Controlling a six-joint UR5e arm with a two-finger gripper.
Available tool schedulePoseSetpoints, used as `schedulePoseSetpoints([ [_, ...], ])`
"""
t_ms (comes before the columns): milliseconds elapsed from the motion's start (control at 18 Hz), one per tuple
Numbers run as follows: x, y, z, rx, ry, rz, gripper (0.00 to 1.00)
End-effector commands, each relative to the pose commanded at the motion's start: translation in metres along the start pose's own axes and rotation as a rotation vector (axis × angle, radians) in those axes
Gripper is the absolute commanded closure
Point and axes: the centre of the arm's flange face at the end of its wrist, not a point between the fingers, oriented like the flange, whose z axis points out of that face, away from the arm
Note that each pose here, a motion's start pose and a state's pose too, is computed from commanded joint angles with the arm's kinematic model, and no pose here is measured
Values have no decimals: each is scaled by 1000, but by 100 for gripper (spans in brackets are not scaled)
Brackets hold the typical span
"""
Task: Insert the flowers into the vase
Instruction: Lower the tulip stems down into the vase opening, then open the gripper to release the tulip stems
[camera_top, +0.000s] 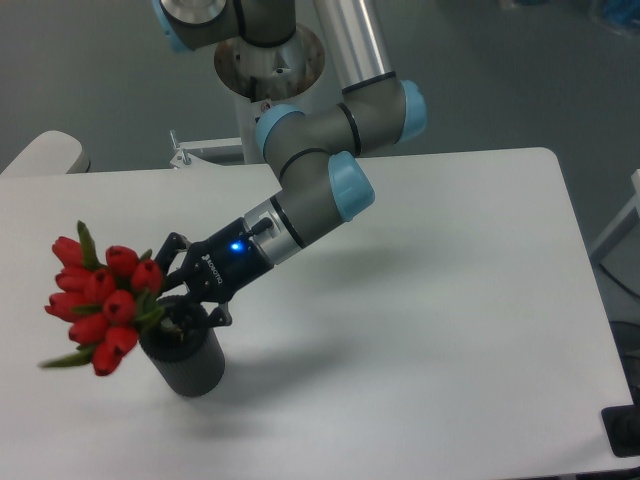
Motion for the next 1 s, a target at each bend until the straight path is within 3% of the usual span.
schedulePoseSetpoints([
  [444, -3, 14, -13, 3, -20, 18, 43],
  [611, -5, 15, -16, 4, -26, 16, 30],
  [778, -7, 13, -25, 7, -43, 23, 0],
  [1000, -13, 13, -42, 13, -72, 20, 0],
])
